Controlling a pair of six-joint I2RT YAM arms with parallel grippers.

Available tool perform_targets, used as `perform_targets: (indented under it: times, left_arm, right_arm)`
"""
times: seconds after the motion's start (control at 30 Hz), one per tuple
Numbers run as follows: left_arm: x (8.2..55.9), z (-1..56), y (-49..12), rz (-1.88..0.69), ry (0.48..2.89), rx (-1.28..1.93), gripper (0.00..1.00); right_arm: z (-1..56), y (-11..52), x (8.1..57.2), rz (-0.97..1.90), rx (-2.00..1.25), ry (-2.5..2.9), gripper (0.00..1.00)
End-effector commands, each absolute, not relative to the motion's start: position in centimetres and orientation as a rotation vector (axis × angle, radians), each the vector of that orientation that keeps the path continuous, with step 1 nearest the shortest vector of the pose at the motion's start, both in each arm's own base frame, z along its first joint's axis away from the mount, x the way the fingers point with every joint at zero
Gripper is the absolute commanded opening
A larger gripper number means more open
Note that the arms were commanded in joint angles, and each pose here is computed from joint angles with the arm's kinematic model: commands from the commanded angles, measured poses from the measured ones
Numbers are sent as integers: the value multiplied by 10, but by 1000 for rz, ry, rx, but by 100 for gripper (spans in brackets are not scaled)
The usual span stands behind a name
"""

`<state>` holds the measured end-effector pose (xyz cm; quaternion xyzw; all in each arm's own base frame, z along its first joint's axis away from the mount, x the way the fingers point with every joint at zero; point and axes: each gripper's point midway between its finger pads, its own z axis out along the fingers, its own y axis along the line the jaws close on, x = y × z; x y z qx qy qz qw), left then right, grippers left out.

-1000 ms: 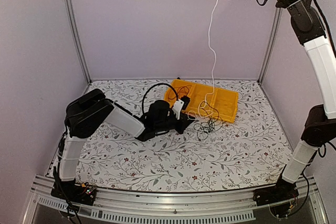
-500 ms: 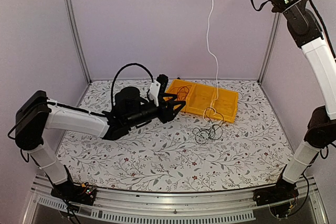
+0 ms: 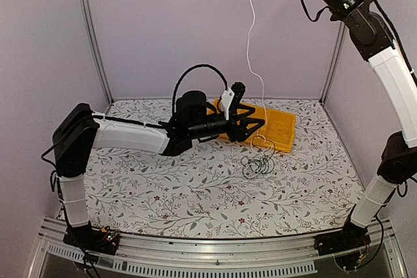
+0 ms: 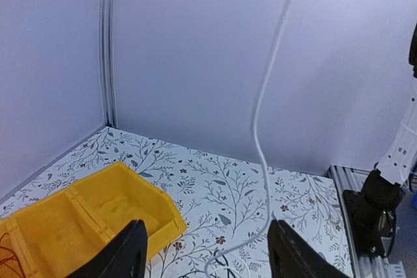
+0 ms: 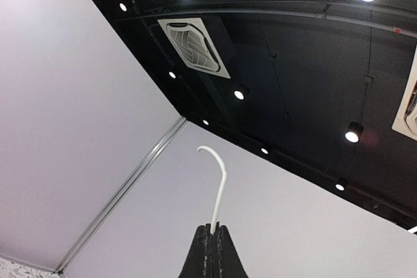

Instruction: Untangle the cables

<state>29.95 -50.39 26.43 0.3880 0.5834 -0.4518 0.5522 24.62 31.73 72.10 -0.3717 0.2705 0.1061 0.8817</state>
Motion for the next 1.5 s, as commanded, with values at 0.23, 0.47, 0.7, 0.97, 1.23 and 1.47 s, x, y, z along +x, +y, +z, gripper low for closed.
perform_targets:
  times: [0.23,0.47,0.7,0.97,1.23,1.47]
  left_arm:
    - [319,135,-526,-1189,1655,855,20]
    - [318,75,-485,-1176,1843,786,19]
    - [313,101,-445,-1127,1833,695,37]
    - [305,138,-379,-937,1869,519,51]
    - [302,138,-327,-758,1923,456,53]
    - [303,137,-314,-700,1952,445,53]
  right_arm:
    - [743,314,234,261,-699,509,0]
    - [771,290,220,150,-602,397,0]
    - [735,307,254,90,-675,486,0]
    - [695,306,301,83,-701,610,0]
    - [658,294,343,67,-718,731,0]
    - [627,287,369,61,-742,810,0]
